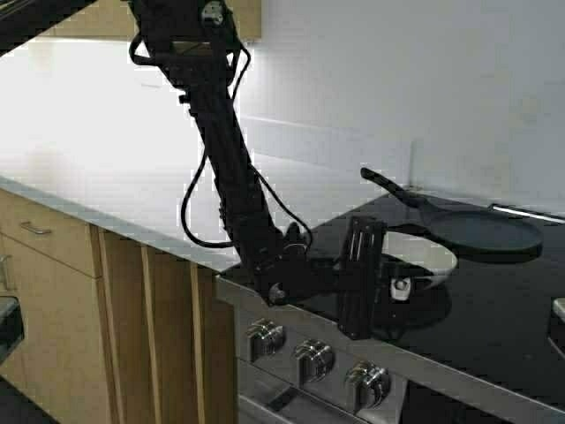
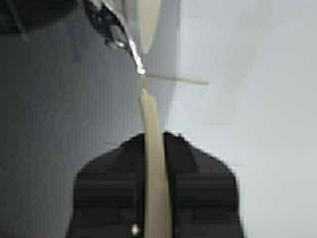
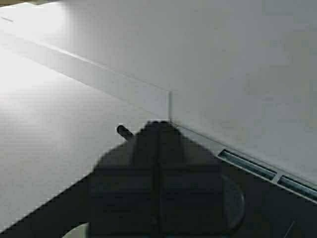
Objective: Wash the pan
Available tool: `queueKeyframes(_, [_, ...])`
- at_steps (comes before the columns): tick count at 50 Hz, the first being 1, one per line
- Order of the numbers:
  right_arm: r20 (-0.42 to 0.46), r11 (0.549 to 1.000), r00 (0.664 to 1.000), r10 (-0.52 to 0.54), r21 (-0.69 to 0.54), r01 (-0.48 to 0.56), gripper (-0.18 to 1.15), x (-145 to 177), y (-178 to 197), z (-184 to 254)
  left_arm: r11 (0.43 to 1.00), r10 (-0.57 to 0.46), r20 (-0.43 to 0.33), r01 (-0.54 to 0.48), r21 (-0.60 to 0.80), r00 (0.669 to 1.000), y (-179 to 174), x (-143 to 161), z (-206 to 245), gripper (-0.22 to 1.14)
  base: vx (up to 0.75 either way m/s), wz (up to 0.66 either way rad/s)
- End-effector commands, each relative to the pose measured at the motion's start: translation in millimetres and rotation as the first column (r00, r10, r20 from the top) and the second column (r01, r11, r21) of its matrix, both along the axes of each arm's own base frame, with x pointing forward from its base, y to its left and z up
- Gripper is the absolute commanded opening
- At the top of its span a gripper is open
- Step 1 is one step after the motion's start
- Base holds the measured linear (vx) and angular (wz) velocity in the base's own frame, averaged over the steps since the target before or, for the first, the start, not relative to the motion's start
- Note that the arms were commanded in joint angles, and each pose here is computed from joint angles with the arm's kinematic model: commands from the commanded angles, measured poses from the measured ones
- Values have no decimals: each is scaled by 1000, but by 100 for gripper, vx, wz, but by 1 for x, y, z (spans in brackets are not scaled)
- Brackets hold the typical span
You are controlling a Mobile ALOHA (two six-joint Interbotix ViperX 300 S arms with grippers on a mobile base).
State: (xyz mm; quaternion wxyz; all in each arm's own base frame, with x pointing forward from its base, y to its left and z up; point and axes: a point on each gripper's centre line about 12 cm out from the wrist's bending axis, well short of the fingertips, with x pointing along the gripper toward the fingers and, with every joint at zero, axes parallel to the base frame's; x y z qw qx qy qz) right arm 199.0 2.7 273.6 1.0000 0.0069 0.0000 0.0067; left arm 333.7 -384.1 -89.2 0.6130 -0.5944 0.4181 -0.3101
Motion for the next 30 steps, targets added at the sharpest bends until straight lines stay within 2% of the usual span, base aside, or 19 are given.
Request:
queueKeyframes(1, [9, 1000, 1000, 2, 12, -2, 6, 2, 0, 4, 998, 22, 32, -20, -59, 999, -6, 8, 20, 0, 0, 0])
queueKeyframes(4, [11, 1000, 1000, 0, 12, 0, 6, 2, 0, 5, 997, 25, 38, -22, -69, 999, -7, 9, 24, 8, 0, 0])
queueKeyframes(12, [9, 1000, 1000, 0, 9, 0, 6, 2, 0, 4, 997, 24, 49, -20, -79, 999, -7, 10, 29, 1, 0, 0])
queueKeyframes(30, [8, 1000, 1000, 1, 3, -1, 6, 3, 0, 4, 997, 20, 122, -10, -79, 992, 0, 3, 66, 2, 0, 3])
